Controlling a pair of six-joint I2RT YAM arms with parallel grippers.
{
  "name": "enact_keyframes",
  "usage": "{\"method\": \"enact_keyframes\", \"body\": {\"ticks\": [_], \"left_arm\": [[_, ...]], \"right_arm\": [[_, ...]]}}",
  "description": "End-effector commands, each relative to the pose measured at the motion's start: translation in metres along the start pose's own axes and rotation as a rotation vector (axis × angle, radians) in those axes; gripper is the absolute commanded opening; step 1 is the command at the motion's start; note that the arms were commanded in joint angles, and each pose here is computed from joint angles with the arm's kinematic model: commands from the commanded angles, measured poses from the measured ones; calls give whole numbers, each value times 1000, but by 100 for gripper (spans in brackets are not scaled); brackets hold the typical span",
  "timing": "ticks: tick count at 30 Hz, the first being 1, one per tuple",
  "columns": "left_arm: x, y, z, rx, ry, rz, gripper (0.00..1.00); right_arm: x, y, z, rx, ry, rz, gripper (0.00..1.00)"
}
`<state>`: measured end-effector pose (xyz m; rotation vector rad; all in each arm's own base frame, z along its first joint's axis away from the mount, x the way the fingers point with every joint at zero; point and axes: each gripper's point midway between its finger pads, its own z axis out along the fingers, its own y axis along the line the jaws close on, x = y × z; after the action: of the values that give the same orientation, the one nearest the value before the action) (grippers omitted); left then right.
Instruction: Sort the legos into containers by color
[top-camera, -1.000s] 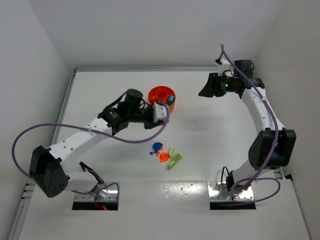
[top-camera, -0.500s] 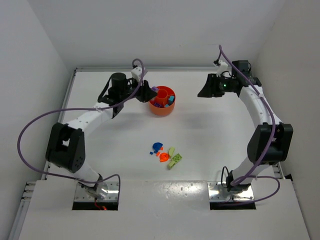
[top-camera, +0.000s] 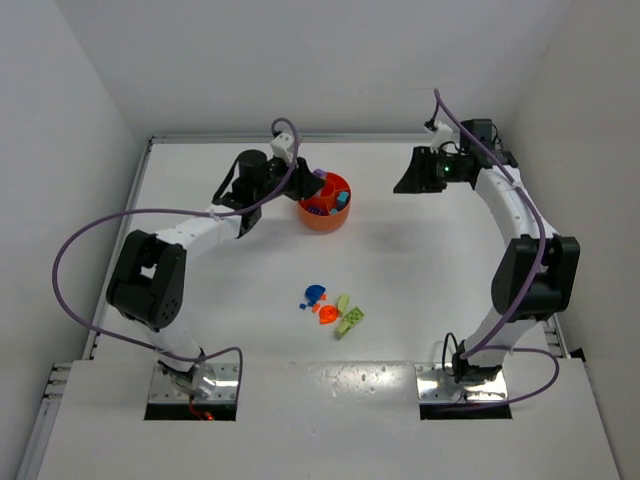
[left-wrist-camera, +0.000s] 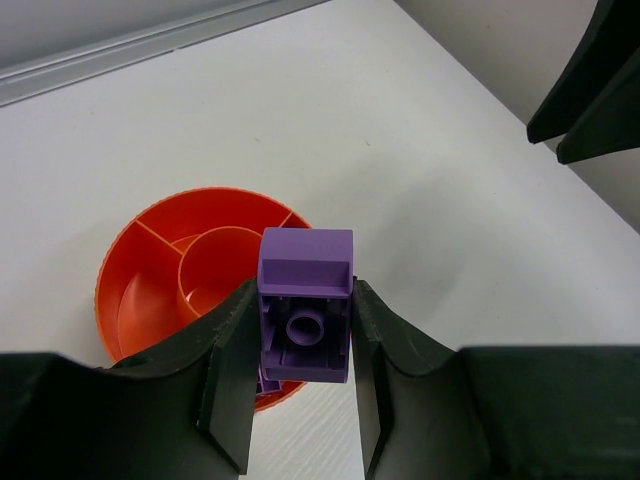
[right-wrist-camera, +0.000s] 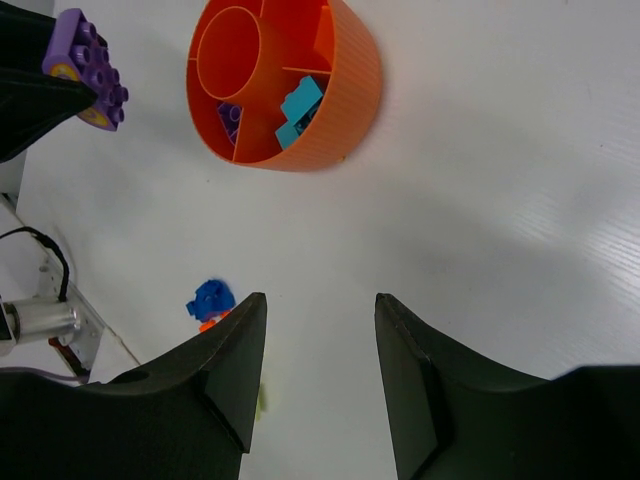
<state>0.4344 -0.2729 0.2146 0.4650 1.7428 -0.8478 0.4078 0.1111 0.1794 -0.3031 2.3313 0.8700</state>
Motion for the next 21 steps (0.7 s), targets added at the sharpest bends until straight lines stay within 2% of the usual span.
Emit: {"method": "enact_keyframes", "body": {"ticks": [1, 12, 21], "left_arm": [[-13, 3, 9, -18, -56, 31, 19], [12, 21, 16, -73, -7, 43, 19], [31, 29, 19, -81, 31, 46, 23]], "right_arm": [[-22, 8, -7, -27, -55, -49, 48], [-21, 5, -3, -27, -43, -46, 48], [-17, 3, -1, -27, -29, -34, 48]]}}
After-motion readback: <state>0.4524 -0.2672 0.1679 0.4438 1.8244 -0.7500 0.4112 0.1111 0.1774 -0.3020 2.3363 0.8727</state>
